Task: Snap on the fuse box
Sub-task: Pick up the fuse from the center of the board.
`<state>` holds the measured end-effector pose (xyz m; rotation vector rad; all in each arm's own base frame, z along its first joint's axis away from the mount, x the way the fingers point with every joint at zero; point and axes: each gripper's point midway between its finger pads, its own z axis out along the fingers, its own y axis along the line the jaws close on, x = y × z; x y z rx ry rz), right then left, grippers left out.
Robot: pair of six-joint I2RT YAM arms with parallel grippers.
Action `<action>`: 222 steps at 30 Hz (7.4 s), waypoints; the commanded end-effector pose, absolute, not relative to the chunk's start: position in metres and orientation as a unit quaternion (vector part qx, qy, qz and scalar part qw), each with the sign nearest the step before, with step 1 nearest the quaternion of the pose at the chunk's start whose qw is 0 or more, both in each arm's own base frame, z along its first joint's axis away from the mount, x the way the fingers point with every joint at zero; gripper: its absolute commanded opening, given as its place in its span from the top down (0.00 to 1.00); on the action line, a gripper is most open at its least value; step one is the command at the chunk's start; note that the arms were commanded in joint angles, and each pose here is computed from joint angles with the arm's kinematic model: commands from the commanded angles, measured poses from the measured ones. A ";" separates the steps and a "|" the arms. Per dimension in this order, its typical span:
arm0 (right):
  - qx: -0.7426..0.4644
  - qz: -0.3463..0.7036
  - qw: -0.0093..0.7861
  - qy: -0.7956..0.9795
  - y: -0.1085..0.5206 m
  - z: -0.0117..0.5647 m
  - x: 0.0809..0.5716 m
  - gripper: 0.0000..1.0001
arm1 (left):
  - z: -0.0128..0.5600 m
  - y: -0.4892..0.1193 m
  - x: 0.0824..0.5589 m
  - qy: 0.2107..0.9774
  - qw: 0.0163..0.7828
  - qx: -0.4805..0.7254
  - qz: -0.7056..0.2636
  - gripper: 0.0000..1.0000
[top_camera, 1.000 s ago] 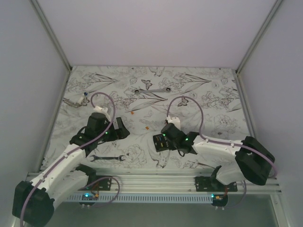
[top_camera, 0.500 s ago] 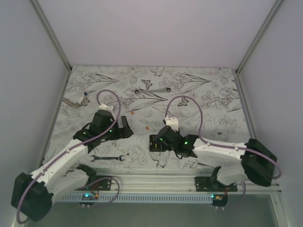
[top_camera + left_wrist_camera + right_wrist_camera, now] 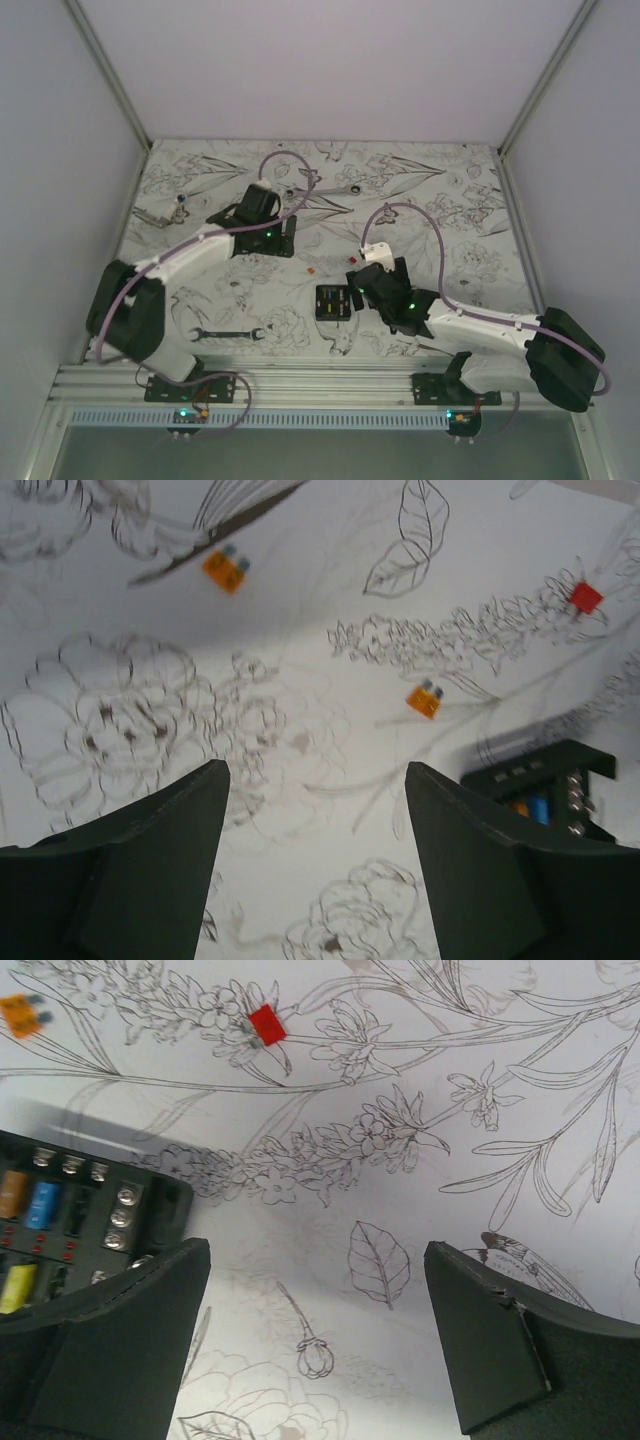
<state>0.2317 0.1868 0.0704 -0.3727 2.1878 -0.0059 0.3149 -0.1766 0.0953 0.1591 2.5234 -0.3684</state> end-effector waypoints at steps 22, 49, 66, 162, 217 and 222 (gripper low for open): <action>-0.164 -0.012 0.483 0.860 0.188 0.064 0.249 0.00 | 0.009 -0.175 0.399 0.963 0.183 0.170 -0.102 0.45; -0.158 -0.015 0.484 0.861 0.183 0.066 0.247 0.00 | 0.020 -0.177 0.388 0.978 0.183 0.086 -0.057 0.48; -0.158 -0.015 0.484 0.860 0.183 0.069 0.247 0.00 | 0.008 -0.177 0.394 0.982 0.187 0.004 -0.020 0.56; -0.107 0.405 0.594 0.687 0.342 0.179 0.240 0.42 | 0.152 -0.229 0.265 0.841 0.234 -0.389 -0.294 0.82; -0.130 0.335 0.565 0.743 0.323 0.155 0.241 1.00 | 0.159 -0.216 0.238 0.829 0.306 -0.360 -0.300 0.43; -0.151 0.286 0.515 0.793 0.296 0.140 0.238 1.00 | 0.145 -0.195 0.229 0.856 0.330 -0.307 -0.251 0.39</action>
